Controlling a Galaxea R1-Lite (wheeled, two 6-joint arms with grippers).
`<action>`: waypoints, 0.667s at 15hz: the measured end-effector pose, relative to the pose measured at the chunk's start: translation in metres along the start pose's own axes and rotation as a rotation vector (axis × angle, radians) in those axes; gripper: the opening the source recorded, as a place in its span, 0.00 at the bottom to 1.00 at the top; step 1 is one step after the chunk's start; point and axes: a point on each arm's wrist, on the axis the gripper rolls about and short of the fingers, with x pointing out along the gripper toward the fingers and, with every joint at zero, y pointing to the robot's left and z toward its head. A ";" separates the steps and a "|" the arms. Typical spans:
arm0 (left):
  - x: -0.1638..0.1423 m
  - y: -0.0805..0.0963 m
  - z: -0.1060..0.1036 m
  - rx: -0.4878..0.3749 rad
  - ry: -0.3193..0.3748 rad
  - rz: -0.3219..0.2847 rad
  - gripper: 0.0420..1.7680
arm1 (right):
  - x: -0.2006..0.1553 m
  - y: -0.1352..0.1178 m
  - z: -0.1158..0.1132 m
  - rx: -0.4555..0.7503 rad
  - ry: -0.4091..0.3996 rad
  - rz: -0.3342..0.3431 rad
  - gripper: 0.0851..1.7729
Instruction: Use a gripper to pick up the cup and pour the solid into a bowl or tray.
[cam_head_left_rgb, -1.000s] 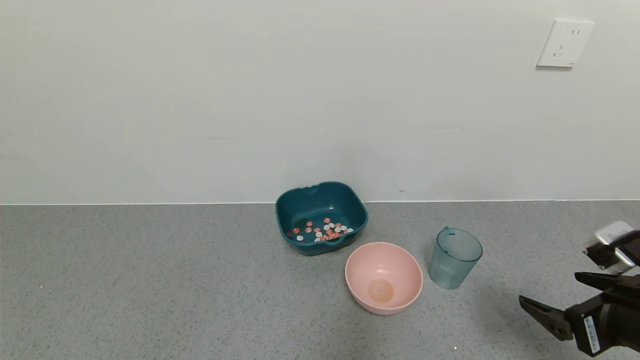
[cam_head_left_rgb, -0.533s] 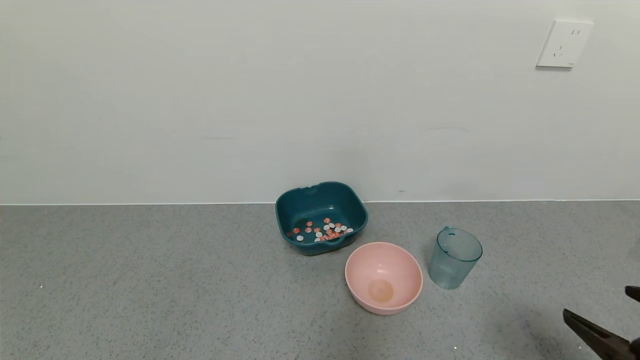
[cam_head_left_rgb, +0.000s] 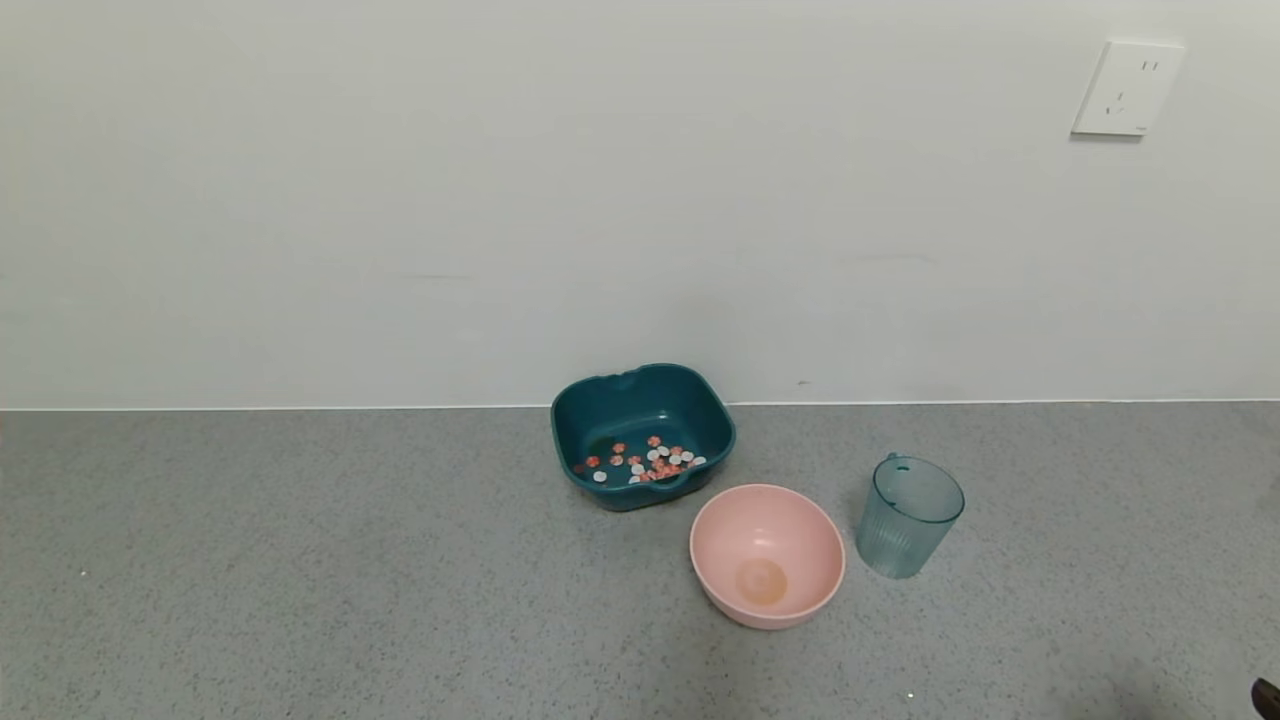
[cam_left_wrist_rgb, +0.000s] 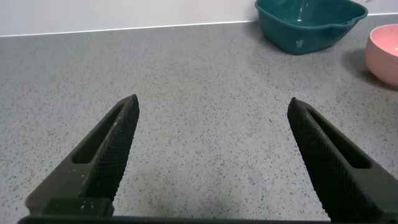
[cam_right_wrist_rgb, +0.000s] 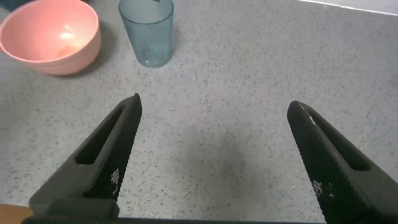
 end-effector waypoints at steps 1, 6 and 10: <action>0.000 0.000 0.000 0.000 0.000 0.000 0.97 | -0.005 -0.001 -0.003 0.012 -0.023 0.000 0.96; 0.000 0.000 0.000 0.000 0.000 0.000 0.97 | -0.026 0.000 -0.022 0.025 -0.131 -0.023 0.96; 0.000 0.000 0.000 0.000 0.000 0.000 0.97 | -0.033 0.002 -0.042 -0.011 -0.173 -0.069 0.96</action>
